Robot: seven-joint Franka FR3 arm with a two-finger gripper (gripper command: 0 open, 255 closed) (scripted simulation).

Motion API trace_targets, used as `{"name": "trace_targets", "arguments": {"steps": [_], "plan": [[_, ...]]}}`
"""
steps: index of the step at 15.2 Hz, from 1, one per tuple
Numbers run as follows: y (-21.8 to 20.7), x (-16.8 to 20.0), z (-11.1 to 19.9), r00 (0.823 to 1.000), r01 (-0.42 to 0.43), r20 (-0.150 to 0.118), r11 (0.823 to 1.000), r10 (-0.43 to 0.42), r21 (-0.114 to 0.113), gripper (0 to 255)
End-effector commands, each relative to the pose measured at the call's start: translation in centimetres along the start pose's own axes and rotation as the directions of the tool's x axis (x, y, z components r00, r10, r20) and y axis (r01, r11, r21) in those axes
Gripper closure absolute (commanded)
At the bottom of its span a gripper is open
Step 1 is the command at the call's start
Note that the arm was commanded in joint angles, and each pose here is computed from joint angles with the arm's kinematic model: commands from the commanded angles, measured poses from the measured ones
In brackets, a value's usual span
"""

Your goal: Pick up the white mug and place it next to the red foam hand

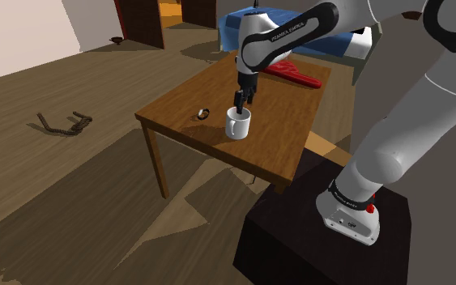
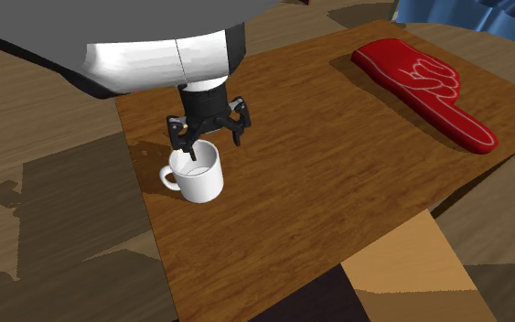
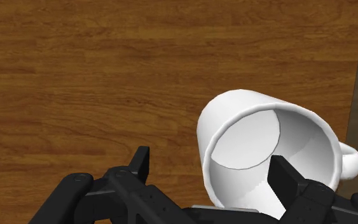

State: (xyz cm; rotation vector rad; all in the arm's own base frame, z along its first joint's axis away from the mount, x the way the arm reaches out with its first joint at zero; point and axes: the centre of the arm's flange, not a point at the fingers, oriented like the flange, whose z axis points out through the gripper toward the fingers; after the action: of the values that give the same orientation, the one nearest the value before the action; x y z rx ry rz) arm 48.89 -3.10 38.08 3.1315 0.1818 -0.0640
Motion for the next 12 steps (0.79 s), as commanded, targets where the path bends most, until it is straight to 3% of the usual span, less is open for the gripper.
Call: {"name": "trace_targets", "arguments": {"steps": [1,10,11,12], "plan": [[-0.02,0.00,1.08,1.000,0.000,0.000,1.000,0.000,0.000,0],[-0.03,0.00,1.91,1.000,0.000,0.000,1.000,0.000,0.000,0],[-0.03,0.00,1.91,1.000,0.000,0.000,1.000,0.000,0.000,255],[-0.03,0.00,1.91,1.000,0.000,0.000,1.000,0.000,0.000,255]]}}
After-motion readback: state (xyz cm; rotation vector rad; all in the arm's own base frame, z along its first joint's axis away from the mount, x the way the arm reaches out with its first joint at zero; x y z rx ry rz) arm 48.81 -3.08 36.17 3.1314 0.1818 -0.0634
